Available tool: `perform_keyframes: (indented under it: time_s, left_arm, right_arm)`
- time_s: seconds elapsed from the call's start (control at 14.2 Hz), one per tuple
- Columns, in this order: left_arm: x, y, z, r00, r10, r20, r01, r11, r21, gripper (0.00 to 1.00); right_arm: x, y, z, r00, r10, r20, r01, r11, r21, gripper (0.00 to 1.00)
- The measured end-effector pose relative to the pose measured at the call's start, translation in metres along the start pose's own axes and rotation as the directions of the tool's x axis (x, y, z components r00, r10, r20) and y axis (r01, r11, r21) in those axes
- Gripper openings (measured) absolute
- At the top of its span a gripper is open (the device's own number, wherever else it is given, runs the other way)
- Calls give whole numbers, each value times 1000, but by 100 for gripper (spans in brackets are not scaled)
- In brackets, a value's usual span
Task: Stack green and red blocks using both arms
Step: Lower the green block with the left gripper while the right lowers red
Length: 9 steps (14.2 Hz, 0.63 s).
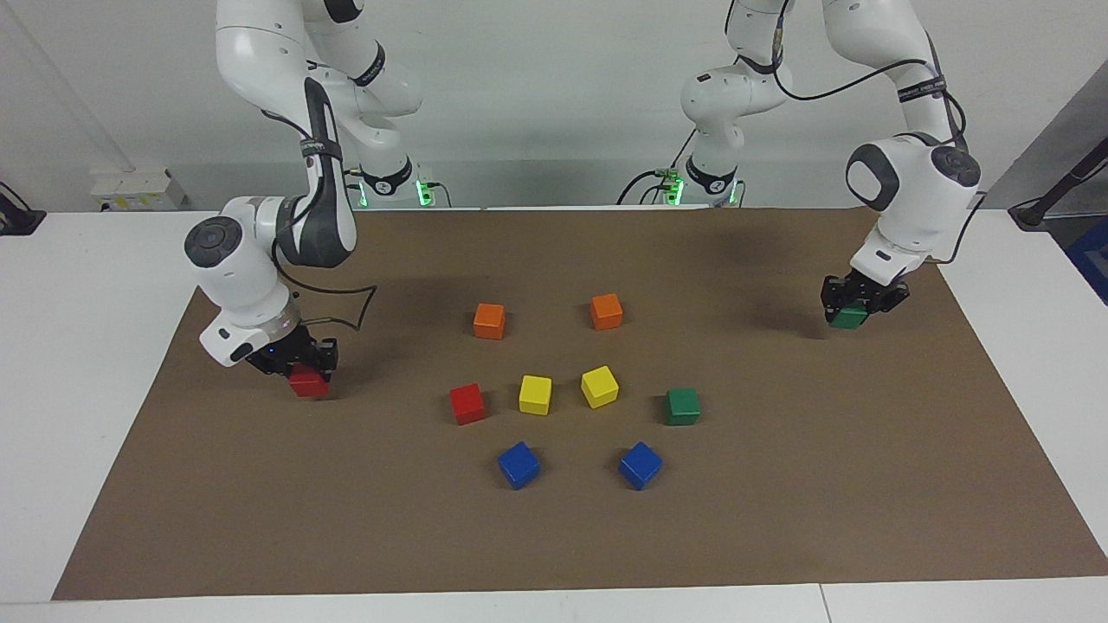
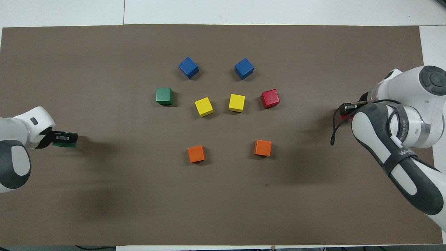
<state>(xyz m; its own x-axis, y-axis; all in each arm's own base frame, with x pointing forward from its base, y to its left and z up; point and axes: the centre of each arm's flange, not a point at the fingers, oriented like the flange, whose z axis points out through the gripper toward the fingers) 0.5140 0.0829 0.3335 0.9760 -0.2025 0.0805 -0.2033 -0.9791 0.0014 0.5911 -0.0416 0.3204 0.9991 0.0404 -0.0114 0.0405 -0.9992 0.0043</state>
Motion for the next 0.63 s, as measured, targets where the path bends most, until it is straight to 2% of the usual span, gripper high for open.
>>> perform_keyframes:
  time_s: [0.63]
  left_arm:
    - [3,-4,30,1000,1,-8,-1,1000,2,55]
  right_arm:
    - [-2,11,13,1000,10,21,-10,1000,0,55]
